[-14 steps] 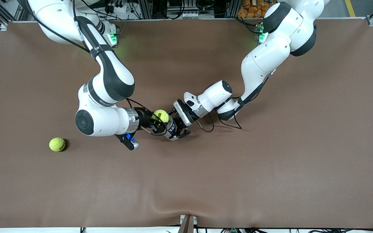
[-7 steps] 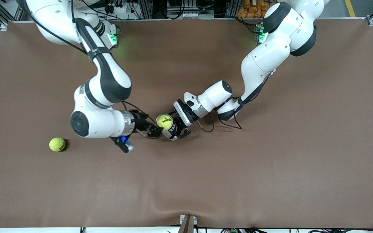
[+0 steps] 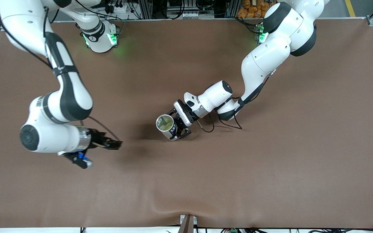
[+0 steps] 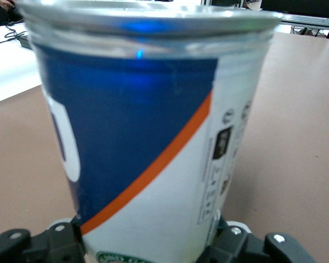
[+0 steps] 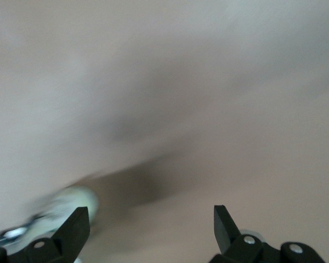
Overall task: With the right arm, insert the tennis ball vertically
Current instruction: 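Move the right gripper to the second yellow ball and grasp it, then carry the second ball over the can with the right gripper, then drop the second ball into the can and withdraw the right gripper, then set the can upright on the table and open the left gripper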
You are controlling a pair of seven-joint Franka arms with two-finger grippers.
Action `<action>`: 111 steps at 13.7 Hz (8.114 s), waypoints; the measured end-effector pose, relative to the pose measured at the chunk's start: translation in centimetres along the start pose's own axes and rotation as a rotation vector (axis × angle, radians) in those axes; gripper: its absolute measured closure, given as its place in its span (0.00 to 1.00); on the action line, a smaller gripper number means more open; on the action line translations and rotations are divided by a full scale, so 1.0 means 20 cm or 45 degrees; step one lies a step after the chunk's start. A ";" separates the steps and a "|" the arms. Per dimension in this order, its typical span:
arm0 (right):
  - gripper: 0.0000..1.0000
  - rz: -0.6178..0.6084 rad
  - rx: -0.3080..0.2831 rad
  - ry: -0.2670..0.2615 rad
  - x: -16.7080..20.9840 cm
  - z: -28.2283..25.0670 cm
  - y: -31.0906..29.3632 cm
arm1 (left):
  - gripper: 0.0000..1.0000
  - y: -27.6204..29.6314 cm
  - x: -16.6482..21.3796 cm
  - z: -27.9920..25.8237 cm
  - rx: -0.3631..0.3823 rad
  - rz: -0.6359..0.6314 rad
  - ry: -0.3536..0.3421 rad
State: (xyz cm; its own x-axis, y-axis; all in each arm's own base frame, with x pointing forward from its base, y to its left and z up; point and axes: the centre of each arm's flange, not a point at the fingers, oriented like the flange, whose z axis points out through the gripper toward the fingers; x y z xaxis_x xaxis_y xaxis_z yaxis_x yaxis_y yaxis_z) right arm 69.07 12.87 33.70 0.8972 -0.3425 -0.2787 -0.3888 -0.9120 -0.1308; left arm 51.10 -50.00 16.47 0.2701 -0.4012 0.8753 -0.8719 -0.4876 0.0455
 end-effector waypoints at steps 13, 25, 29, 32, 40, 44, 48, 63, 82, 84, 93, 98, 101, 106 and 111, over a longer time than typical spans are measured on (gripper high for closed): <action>0.00 -0.758 -0.320 -0.105 0.51 0.18 1.17 | 0.00 -0.04 -0.17 -0.03 -0.011 -0.046 -0.074; 0.00 -0.852 -0.363 -0.090 0.60 0.36 1.25 | 0.00 -0.01 -0.11 -0.04 -0.063 0.091 -0.035; 0.22 -0.872 -0.359 -0.097 0.61 0.38 1.29 | 0.03 -0.05 -0.12 -0.07 -0.070 0.169 -0.025; 0.35 -0.894 -0.358 -0.097 0.61 0.37 1.29 | 0.14 -0.06 -0.12 -0.08 -0.071 0.180 -0.023; 0.35 -0.769 0.062 -0.120 0.43 0.15 0.84 | 0.22 -0.06 -0.11 -0.08 -0.072 0.182 -0.022; 0.35 -0.535 0.196 -0.220 0.17 0.16 0.29 | 0.22 -0.06 -0.11 -0.08 -0.072 0.183 -0.022; 0.35 -0.283 0.234 -0.277 -0.17 0.01 -0.19 | 0.22 -0.06 -0.11 -0.08 -0.072 0.183 -0.022; 0.35 0.138 0.336 -0.218 -0.74 0.10 -0.99 | 0.21 -0.06 -0.11 -0.08 -0.071 0.183 -0.022; 0.00 -0.084 0.120 -0.064 -0.32 0.01 -0.49 | 0.18 -0.06 -0.11 -0.08 -0.071 0.183 -0.023; 0.00 -0.207 0.089 -0.046 -0.27 -0.10 -0.36 | 0.13 -0.06 -0.11 -0.08 -0.071 0.183 -0.023; 0.00 -0.509 -0.208 0.230 -0.30 -0.84 0.50 | 0.00 -0.03 -0.18 -0.07 -0.091 0.175 -0.054; 0.00 -0.503 -0.221 0.235 -0.54 -1.19 1.01 | 0.00 -0.05 -0.30 -0.08 -0.090 0.176 -0.108; 0.00 -0.507 -0.215 0.207 -0.68 -1.29 1.04 | 0.00 -0.06 -0.36 -0.09 -0.093 0.170 -0.138; 0.00 -0.434 -0.213 0.165 -0.81 -1.40 0.99 | 0.00 -0.17 -0.44 -0.18 -0.095 0.179 -0.151; 0.00 -0.442 -0.214 0.191 -0.85 -1.47 0.94 | 0.00 -0.51 -0.50 -0.33 0.028 0.044 -0.149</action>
State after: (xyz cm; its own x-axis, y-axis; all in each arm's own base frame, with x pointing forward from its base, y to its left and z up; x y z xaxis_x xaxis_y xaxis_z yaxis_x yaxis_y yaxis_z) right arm 52.63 -5.14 63.96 0.9945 -0.0257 -0.1018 -0.0291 -0.9991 -0.0320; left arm 54.58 -35.90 10.33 0.2872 -0.5048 0.8141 -0.8725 -0.4886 0.0048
